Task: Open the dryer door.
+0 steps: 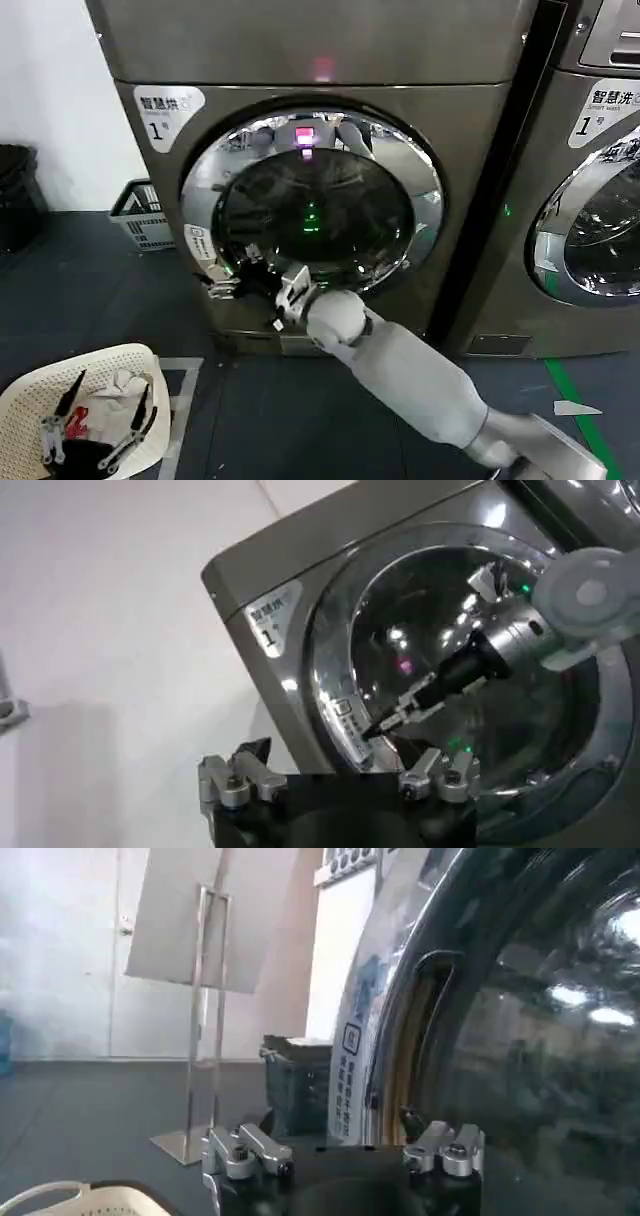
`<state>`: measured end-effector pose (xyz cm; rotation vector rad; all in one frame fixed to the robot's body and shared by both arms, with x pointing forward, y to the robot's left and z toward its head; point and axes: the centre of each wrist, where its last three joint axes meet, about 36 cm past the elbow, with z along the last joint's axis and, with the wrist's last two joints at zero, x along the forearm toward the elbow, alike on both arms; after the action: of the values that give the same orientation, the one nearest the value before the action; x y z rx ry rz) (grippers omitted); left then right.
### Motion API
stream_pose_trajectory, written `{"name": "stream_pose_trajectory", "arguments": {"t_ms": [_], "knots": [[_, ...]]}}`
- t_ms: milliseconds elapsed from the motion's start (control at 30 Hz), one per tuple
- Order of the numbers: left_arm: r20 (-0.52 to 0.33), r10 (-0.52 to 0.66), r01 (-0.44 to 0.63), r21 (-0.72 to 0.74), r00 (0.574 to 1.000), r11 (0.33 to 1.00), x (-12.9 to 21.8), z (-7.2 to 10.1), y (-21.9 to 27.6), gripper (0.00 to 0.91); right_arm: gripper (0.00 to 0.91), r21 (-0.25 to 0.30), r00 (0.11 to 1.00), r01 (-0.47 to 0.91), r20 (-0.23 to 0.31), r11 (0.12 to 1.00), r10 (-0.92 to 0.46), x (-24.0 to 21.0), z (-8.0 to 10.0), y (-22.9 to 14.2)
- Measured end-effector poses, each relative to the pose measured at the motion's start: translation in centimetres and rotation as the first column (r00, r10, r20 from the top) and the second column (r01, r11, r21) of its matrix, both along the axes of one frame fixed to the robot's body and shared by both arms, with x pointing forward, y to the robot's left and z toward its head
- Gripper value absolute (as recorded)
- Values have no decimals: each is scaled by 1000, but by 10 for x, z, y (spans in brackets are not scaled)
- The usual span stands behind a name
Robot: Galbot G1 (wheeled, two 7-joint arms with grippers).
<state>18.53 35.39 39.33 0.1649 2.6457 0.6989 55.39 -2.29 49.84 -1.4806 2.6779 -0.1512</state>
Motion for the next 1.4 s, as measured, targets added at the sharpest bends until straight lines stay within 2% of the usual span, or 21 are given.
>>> {"name": "stream_pose_trajectory", "arguments": {"t_ms": [500,833,1033,1233,1400], "knots": [[2,1,-1,5,1000,1000,0,-1,0,907,907,-42,998,-67,-19,997,67,17,-6,3],[0,34,-34,-16,999,999,4,0,10,907,907,-5,986,-155,-58,988,155,3,-2,-16],[2,55,-55,-23,998,998,7,2,17,907,907,-15,972,-229,-65,973,227,-7,3,-29],[0,72,-72,-24,997,997,12,3,23,907,907,-27,943,-320,-103,947,315,-18,6,-43],[-13,94,-94,-13,996,995,18,3,34,907,907,-9,931,-348,-123,937,345,-31,10,-59]]}}
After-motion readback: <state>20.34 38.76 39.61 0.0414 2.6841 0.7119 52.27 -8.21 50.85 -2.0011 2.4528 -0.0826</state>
